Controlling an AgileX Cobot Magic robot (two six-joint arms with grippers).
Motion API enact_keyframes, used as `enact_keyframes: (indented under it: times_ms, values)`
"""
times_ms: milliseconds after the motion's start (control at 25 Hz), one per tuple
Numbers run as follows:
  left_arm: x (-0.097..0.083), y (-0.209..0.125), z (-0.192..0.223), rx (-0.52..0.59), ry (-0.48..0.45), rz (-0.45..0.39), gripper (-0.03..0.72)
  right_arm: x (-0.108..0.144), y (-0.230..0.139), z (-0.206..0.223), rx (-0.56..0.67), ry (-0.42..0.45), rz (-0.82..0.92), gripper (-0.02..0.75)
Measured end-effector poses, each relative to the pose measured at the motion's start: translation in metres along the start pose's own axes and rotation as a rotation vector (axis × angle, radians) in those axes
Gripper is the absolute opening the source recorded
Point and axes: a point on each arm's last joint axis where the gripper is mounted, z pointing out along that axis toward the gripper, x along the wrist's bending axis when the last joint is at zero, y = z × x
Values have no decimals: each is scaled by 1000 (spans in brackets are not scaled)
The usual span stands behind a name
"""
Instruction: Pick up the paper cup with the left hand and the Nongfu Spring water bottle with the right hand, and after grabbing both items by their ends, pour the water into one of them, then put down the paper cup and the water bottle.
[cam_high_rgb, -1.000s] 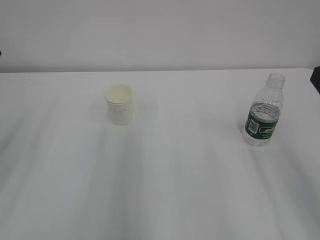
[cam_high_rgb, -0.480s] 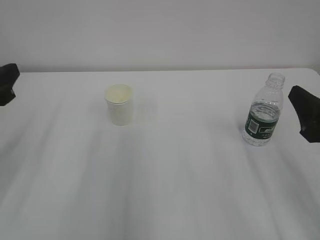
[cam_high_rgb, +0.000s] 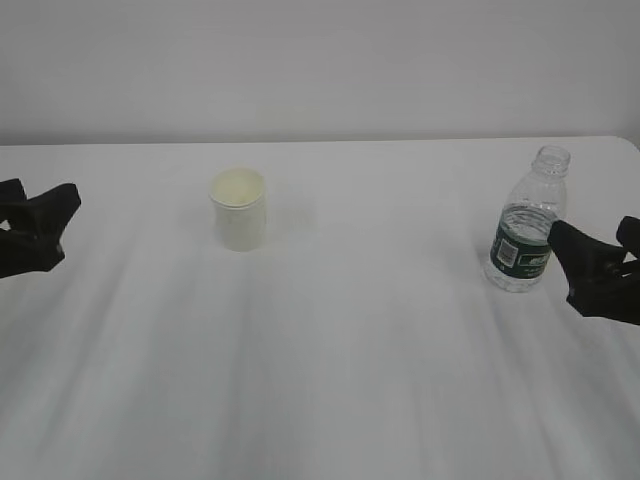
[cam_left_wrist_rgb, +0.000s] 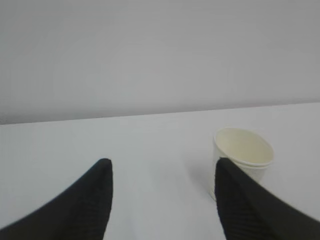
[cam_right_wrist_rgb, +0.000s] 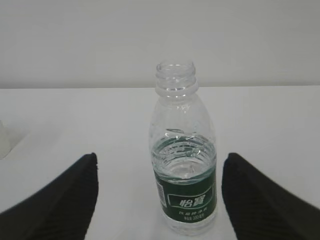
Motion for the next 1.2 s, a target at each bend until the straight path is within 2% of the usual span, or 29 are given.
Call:
enact_keyframes:
  times_ms: [200,560,760,1080,1200]
  values:
    - [0,-19,5,73,-20,3,463,-4,-1,-1,1,-40,19,590]
    - [-7,-48,8,175,-129,32,461,-6,-8,-9,33,-68,17,613]
    - [-12,-49,7,184,-184,53,461,-6,-9,-9,36,-71,4,669]
    - [-16,-49,7,188,-224,57,461,-7,-10,-9,50,-75,-13,673]
    - [-16,-49,7,189,-228,55,461,-8,-21,-6,98,-82,-10,667]
